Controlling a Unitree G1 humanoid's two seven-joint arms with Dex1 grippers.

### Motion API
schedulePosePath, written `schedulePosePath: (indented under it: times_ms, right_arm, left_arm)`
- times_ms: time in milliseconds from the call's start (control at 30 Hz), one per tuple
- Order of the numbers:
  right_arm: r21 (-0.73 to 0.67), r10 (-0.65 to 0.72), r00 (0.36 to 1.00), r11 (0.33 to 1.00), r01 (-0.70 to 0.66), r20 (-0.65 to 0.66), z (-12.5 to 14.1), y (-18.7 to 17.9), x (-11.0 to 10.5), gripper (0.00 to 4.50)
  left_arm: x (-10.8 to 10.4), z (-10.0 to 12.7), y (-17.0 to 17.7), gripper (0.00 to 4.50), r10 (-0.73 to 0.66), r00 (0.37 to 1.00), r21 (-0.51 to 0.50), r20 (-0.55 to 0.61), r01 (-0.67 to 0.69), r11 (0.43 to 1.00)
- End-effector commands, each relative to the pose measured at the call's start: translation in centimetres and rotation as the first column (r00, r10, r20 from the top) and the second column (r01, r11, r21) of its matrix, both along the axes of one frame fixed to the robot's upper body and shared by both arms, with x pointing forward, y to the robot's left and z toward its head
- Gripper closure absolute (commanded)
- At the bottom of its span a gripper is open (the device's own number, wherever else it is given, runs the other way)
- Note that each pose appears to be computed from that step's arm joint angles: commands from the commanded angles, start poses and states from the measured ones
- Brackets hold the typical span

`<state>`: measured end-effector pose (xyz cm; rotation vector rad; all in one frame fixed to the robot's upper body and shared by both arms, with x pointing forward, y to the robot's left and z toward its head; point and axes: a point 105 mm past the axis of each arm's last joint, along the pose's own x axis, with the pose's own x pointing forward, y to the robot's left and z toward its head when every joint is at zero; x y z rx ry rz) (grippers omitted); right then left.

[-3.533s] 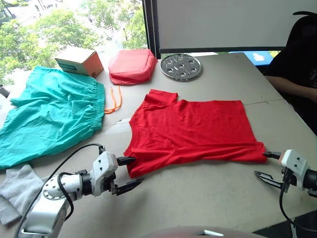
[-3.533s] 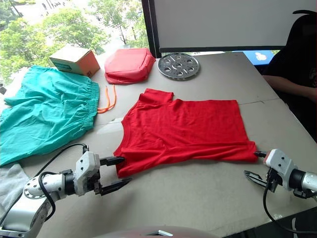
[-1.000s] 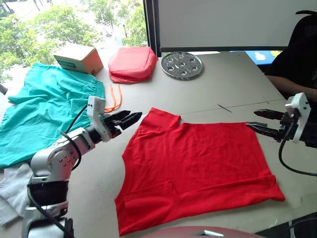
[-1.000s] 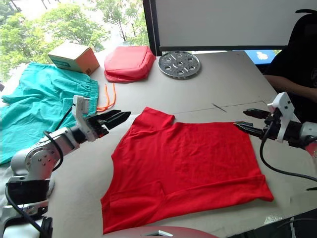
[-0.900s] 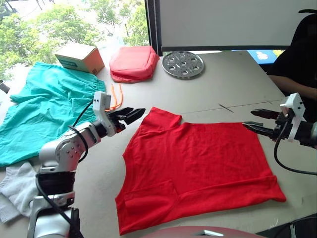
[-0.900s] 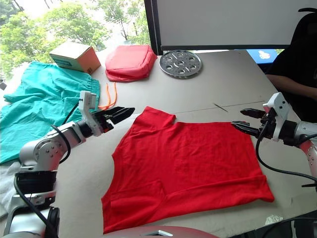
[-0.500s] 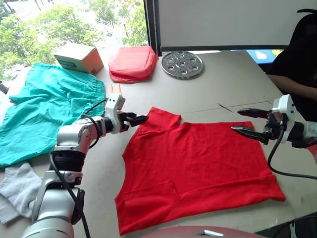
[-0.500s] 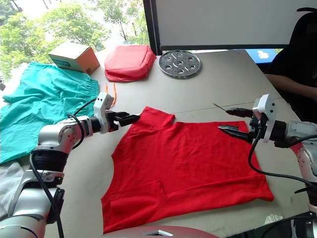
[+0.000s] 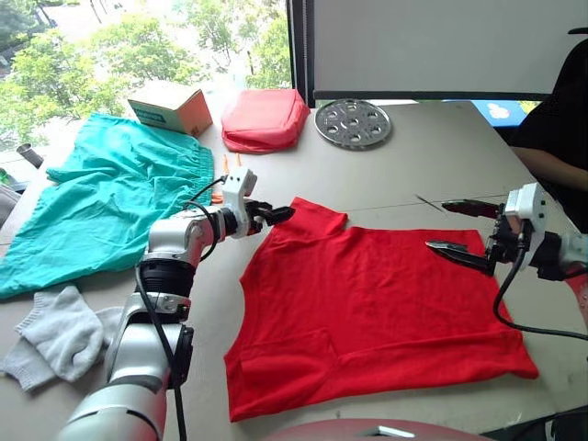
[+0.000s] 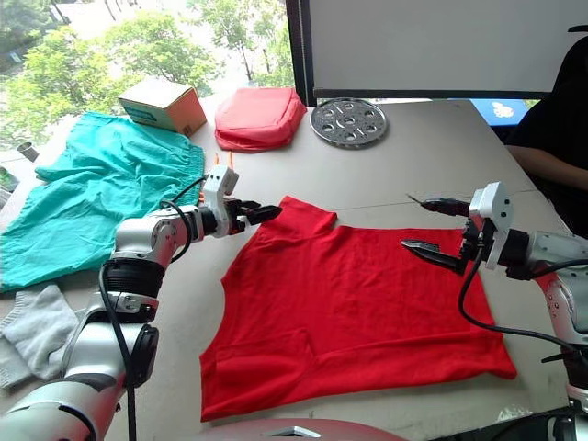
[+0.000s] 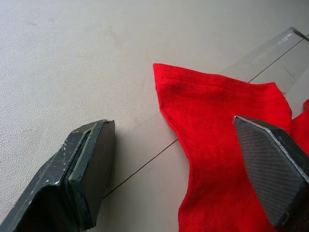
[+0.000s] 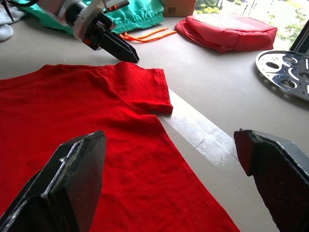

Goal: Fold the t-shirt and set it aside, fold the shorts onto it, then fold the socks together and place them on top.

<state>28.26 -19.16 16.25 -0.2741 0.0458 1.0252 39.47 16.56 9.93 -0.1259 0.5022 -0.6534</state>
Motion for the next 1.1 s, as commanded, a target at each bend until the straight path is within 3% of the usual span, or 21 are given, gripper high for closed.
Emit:
schedulePosePath:
  times_ms: [33, 433, 567, 867, 1100]
  right_arm:
    - [0.001, -0.003, 0.998, 1.000, 0.003, 0.068, 1.2, 0.3, -0.4, 0.03]
    - [0.004, -0.019, 0.997, 1.000, 0.019, 0.081, 1.1, 0.7, -1.0, 0.03]
    - [0.006, -0.025, 0.996, 1.000, 0.025, 0.081, 1.0, 0.8, -1.2, 0.03]
    - [0.005, -0.039, 0.996, 0.999, 0.039, 0.085, 0.7, 1.0, -1.5, 0.03]
    - [0.000, -0.046, 0.996, 0.999, 0.046, 0.082, 0.5, 0.9, -1.8, 0.03]
  left_arm:
    - [-0.5, -0.6, -2.2, 0.31, -0.108, 0.994, -0.027, -0.022, 0.108, 0.994]
    - [-1.5, 1.0, -3.6, 0.31, -0.213, 0.974, -0.194, -0.079, 0.195, 0.962]
    - [-1.6, 0.0, -2.8, 0.31, -0.204, 0.972, -0.134, -0.117, 0.188, 0.973]
    - [0.7, 0.4, -2.6, 0.31, -0.062, 0.979, -0.257, -0.195, 0.010, 0.966]
    - [1.9, -0.1, -1.5, 0.31, -0.009, 0.987, -0.141, -0.160, -0.013, 0.990]
